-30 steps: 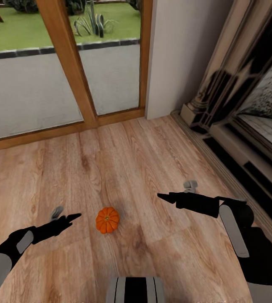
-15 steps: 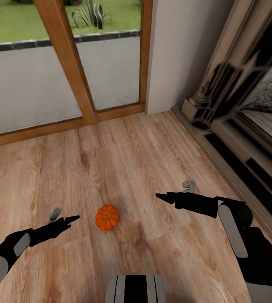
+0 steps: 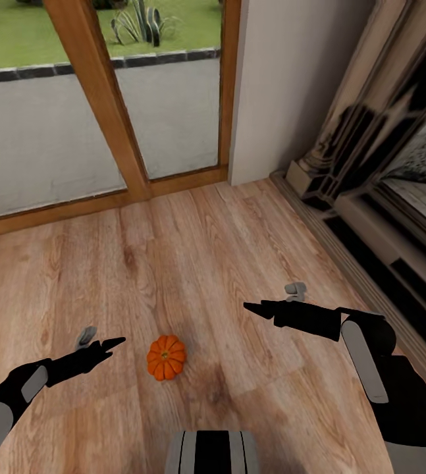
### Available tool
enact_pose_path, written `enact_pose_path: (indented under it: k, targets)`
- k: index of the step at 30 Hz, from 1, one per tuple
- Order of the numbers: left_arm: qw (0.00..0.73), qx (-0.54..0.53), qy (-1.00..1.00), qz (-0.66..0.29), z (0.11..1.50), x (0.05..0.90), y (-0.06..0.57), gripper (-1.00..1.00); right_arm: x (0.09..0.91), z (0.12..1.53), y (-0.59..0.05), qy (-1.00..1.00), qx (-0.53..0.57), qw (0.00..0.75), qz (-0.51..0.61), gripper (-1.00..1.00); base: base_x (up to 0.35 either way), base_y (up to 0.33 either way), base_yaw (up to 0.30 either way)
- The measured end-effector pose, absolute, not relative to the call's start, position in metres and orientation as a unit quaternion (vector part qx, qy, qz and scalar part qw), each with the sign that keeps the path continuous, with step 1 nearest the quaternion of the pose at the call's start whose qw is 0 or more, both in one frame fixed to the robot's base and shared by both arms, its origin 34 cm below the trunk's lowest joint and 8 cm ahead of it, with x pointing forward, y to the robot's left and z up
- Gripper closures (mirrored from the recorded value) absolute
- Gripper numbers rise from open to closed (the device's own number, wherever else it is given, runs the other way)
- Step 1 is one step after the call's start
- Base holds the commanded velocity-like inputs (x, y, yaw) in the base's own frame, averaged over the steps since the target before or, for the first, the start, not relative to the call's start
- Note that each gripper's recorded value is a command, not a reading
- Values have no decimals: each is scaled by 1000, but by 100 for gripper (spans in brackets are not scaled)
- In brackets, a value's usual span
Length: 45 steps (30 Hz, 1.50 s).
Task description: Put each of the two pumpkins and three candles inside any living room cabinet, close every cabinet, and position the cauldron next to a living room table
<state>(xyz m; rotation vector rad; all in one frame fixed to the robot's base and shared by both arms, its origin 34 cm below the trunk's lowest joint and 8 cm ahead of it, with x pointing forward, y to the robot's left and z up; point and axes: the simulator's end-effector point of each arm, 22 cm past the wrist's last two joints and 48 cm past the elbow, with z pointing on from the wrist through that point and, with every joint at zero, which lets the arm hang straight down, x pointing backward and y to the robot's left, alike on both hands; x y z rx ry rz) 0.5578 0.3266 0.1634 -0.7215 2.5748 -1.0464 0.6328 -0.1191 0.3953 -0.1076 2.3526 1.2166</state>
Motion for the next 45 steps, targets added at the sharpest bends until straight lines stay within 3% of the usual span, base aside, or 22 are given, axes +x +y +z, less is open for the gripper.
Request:
enact_pose_path:
  k: [9, 40, 45]
  targets:
    - [96, -266, 871, -402, 163, 540, 307, -100, 631, 384, -120, 863, -34, 235, 445, -100, 5, 0, 0]
    - [66, -281, 878, -381, 127, 515, 325, -100, 626, 339, -121, 870, -18, 215, 444, -100, 0, 0, 0]
    - [47, -281, 892, -351, 104, 524, 288, -100, 626, 339, -120, 869, -20, 216, 444, -100, 0, 0, 0]
